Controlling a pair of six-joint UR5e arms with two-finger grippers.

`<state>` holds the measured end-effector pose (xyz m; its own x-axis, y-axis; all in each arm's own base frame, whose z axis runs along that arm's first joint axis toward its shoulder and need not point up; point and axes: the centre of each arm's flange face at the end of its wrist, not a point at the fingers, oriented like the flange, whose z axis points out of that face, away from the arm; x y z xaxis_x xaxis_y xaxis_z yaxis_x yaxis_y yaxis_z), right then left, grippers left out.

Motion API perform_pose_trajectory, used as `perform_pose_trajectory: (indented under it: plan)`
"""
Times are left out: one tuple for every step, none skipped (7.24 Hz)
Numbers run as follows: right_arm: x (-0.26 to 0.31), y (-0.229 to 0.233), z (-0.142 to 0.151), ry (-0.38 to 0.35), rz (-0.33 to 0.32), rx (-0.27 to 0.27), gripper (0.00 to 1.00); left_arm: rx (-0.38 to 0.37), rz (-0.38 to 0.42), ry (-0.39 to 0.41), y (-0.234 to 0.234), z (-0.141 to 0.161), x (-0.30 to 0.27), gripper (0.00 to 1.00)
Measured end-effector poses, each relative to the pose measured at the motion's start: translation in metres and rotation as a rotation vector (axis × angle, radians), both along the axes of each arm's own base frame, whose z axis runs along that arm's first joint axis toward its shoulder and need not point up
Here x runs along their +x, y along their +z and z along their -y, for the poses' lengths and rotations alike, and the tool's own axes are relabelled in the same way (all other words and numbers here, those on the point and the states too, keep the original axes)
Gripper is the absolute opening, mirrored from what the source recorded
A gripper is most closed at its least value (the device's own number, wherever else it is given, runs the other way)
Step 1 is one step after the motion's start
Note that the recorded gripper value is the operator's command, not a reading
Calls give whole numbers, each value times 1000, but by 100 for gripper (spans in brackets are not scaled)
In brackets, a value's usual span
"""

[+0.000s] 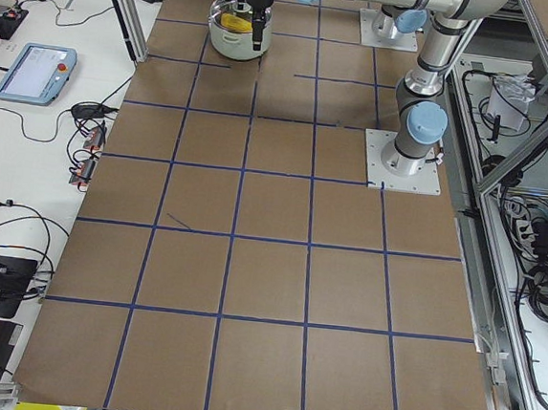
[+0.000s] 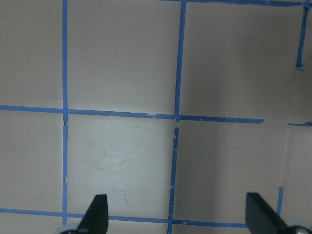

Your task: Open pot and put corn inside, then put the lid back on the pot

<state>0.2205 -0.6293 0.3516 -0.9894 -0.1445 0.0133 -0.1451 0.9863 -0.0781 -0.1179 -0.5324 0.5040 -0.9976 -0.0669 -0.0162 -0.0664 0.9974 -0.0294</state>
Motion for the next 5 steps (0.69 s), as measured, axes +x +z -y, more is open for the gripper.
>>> perform_pose_trajectory:
  plan:
    - [1, 1, -1, 1, 2, 0, 89, 0, 0, 0, 0, 0, 0, 100]
    - [2, 2, -1, 0, 4, -4, 96, -2, -1, 0, 1, 0, 0, 100]
    - [2, 4, -1, -3, 2, -13, 96, -7, -1, 0, 4, -2, 0, 100]
    - [2, 8, 0, -4, -1, -21, 98, -9, -1, 0, 5, -3, 0, 100]
    - [1, 15, -1, -6, -3, -33, 99, -8, -1, 0, 4, -3, 0, 100]
